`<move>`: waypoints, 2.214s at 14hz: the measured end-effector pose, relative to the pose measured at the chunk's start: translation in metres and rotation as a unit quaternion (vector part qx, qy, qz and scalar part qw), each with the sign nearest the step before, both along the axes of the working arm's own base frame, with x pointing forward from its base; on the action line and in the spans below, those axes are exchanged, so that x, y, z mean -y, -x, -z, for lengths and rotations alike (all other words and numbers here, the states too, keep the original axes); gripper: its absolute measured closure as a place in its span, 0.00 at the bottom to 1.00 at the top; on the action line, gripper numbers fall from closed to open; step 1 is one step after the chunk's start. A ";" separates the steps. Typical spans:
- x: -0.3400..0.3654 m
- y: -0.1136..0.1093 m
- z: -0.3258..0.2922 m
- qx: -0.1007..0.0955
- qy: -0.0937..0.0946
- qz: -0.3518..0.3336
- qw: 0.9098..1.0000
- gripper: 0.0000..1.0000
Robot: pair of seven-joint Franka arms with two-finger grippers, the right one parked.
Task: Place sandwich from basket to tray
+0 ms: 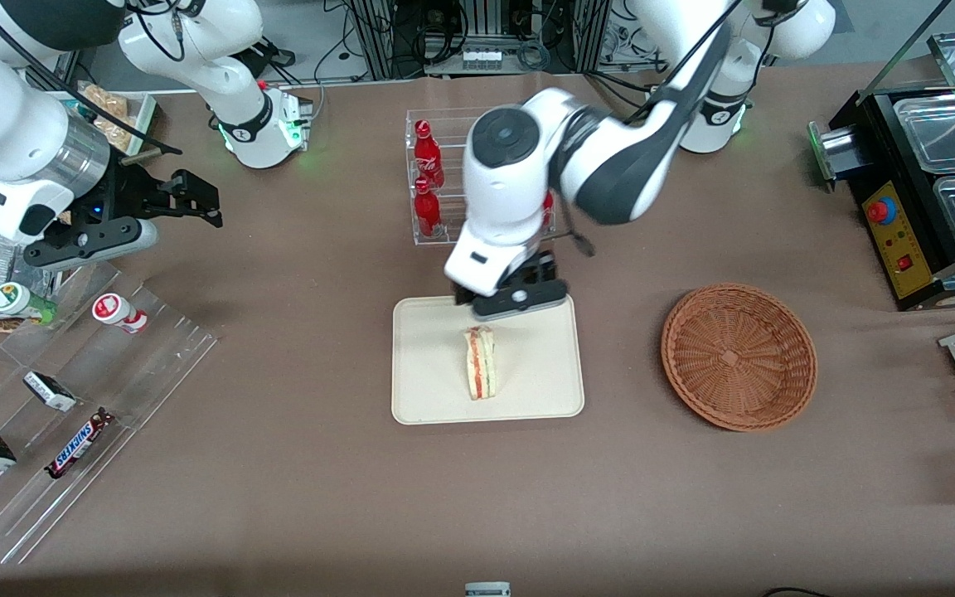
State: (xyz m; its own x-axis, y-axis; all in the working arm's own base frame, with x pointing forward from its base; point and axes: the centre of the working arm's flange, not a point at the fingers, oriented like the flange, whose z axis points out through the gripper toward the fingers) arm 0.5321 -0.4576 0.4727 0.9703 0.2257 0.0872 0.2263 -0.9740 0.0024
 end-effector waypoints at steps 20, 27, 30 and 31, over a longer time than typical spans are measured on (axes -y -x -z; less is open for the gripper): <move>-0.419 -0.008 -0.132 -0.082 -0.021 0.141 0.986 0.00; -0.412 0.000 -0.151 -0.062 0.000 0.178 0.982 0.00; -0.412 -0.001 -0.150 -0.062 0.002 0.179 0.982 0.00; -0.412 -0.001 -0.149 -0.063 0.002 0.180 0.982 0.00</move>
